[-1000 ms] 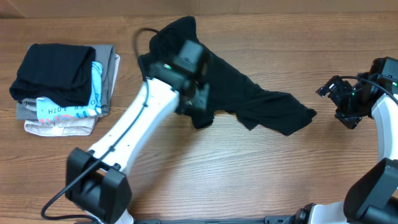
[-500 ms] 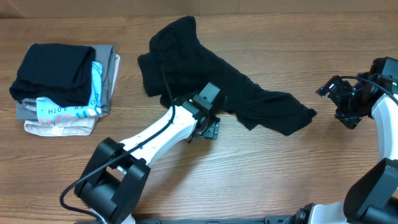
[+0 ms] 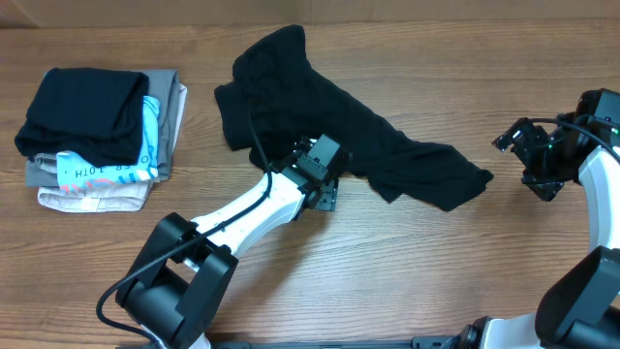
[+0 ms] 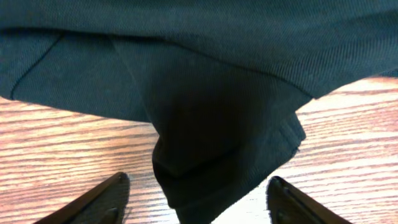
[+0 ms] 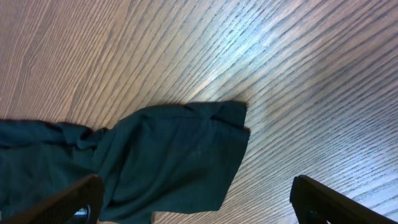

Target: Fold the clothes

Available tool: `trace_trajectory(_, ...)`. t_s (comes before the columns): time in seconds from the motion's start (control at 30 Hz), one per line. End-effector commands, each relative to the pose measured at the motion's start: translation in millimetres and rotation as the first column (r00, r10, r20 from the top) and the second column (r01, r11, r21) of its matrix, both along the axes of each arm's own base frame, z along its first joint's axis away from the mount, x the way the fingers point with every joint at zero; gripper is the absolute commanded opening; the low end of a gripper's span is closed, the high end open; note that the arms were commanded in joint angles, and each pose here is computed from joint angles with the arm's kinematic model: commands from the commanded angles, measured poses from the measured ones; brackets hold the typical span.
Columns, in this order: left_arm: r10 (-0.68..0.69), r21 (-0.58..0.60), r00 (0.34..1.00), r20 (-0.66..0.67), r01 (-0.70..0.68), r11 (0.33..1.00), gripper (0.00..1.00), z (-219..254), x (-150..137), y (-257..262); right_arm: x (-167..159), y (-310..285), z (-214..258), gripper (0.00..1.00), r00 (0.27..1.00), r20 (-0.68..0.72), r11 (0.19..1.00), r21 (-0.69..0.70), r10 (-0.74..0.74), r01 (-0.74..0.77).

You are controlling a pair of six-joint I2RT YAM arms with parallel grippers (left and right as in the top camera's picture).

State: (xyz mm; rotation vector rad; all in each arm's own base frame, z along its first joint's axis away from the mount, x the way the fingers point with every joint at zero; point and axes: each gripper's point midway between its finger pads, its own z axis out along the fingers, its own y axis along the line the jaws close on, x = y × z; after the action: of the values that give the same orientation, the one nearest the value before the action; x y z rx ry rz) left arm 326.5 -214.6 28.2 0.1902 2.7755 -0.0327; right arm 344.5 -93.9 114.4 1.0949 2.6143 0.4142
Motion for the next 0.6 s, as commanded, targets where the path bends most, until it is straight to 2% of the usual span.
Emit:
trace_trajectory(0.0, 0.024, 0.031, 1.000, 0.013, -0.025, 0.999, 0.70, -4.4, 3.5, 8.2, 1.4, 2.3, 1.0, 1.00, 1.000, 0.007, 1.000, 0.004, 0.009, -0.009)
trace_trajectory(0.13, 0.024, 0.051, 1.000, -0.012, -0.023, 0.998, 0.70, -15.5, -0.1, 10.9, 1.4, 2.3, 1.0, 1.00, 1.000, 0.007, 1.000, 0.004, 0.009, -0.009)
trace_trajectory(0.23, 0.024, 0.065, 0.999, -0.029, -0.023, 0.998, 0.61, -26.7, -1.7, 12.2, 1.4, 2.3, 1.0, 1.00, 1.000, 0.007, 1.000, 0.004, 0.009, -0.009)
trace_trajectory(0.3, 0.025, 0.073, 0.999, -0.034, -0.023, 0.997, 0.52, -31.2, -1.8, 12.9, 1.4, 2.3, 1.0, 1.00, 1.000, 0.007, 1.000, 0.004, 0.009, -0.009)
trace_trajectory(0.4, 0.020, 0.082, 1.000, -0.022, -0.018, 0.997, 0.15, -29.6, 0.7, 13.7, 1.4, 2.3, 1.0, 1.00, 1.000, 0.007, 1.000, 0.004, 0.009, -0.009)
trace_trajectory(0.43, 0.009, 0.092, 1.000, -0.009, -0.008, 0.996, 0.05, -25.5, 3.6, 14.4, 1.4, 2.3, 1.0, 1.00, 1.000, 0.007, 1.000, 0.004, 0.009, -0.009)
trace_trajectory(0.57, -0.011, 0.144, 0.997, 0.081, 0.000, 0.990, 0.04, 20.8, 21.8, 21.2, 1.4, 2.3, 1.0, 1.00, 1.000, 0.007, 1.000, 0.004, 0.009, -0.009)
